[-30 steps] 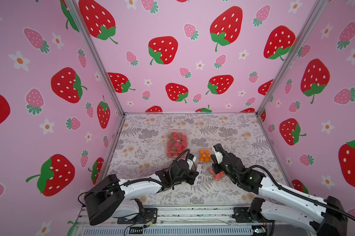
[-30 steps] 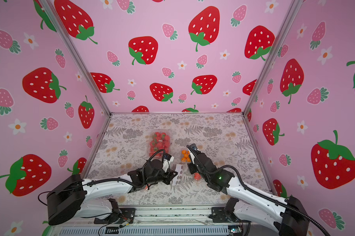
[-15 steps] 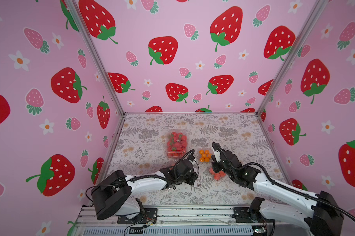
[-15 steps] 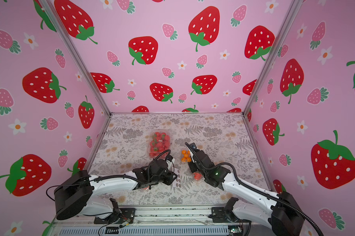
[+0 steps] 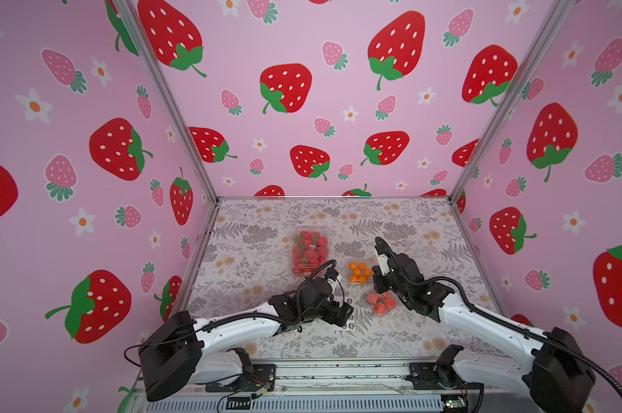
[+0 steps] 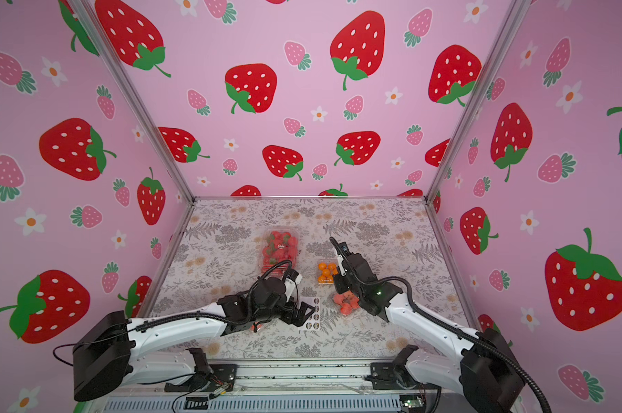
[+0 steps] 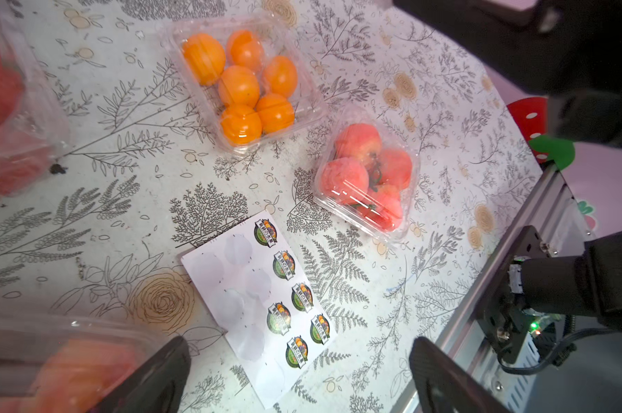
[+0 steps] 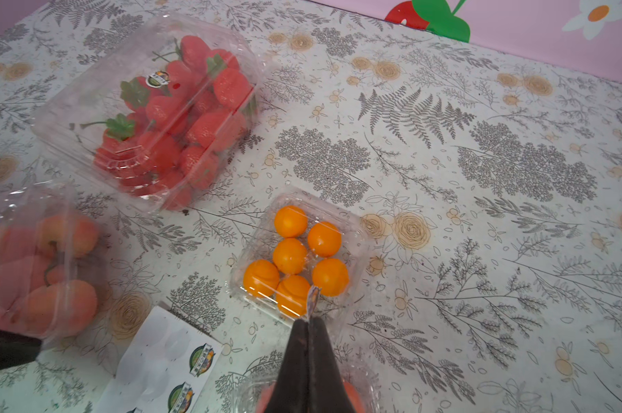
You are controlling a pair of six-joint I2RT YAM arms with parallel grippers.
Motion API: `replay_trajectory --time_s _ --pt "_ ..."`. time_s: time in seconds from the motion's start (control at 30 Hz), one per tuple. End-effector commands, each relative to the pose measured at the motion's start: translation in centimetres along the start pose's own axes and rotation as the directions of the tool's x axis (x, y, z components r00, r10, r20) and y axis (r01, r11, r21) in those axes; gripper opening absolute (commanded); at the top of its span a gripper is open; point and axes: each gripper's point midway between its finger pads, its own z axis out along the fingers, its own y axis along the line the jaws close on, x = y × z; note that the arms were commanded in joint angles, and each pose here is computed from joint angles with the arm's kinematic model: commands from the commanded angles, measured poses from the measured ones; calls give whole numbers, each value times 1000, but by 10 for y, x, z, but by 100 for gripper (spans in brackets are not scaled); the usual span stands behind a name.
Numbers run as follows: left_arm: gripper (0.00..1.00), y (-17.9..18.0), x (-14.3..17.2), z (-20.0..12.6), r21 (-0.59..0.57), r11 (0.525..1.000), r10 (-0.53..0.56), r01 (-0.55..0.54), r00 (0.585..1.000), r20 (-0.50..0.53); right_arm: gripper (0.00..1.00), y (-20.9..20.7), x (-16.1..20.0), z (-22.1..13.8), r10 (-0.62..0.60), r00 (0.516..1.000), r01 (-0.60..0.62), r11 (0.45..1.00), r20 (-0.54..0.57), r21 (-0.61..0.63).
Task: Label fruit boxes
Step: Stick the label on the fruit box.
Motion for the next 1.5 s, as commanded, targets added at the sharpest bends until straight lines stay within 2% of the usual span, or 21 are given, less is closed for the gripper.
replay_trajectory --time_s 0.0,0.07,0.1,0.13,0.17,0.27,0.47,0.77,1.03,1.2,1.27,1.33,1.37,1.47 --pt "99 -4 -15 -10 -8 999 36 -35 998 48 0 7 -11 6 10 1000 -11 999 -18 -42" --pt "98 -9 -29 -12 1 998 65 -65 993 97 0 5 -6 16 3 998 -5 1000 -67 -19" --pt "93 -10 -37 -12 8 997 73 -75 990 118 0 5 -4 22 2 996 -3 1000 -86 -13" --pt "80 -13 -47 -11 33 996 78 -84 987 140 0 5 -1 28 -1 995 0 1000 -104 -10" --pt "74 -18 -57 -8 86 992 79 -93 985 156 0 6 0 32 -3 993 2 1000 -116 -10" --pt "65 -20 -80 -1 195 980 9 -40 987 160 0 5 2 43 -7 987 8 1000 -161 3" --pt "63 1 -98 17 99 995 -16 -2 983 183 0 -10 11 62 16 971 -1 998 -239 64" --pt "63 20 -95 24 16 1000 -25 22 980 199 0 5 28 91 -8 943 8 1000 -334 0" --pt "63 25 -91 27 8 999 -44 43 979 198 0 13 43 99 -3 918 -11 999 -395 -34" --pt "64 21 -92 29 37 998 -50 44 979 195 26 13 44 99 2 914 -16 999 -405 -31" --pt "64 20 -93 32 41 998 -53 46 980 190 33 15 41 98 4 917 -23 999 -398 -45" --pt "64 20 -95 33 36 998 -57 51 979 194 47 18 36 96 5 922 -33 997 -386 -67" --pt "64 21 -95 34 31 998 -57 52 979 194 51 17 32 94 7 927 -36 997 -375 -69" --pt "61 23 -104 35 20 998 -64 61 973 223 51 11 17 86 24 947 -46 997 -319 -61"
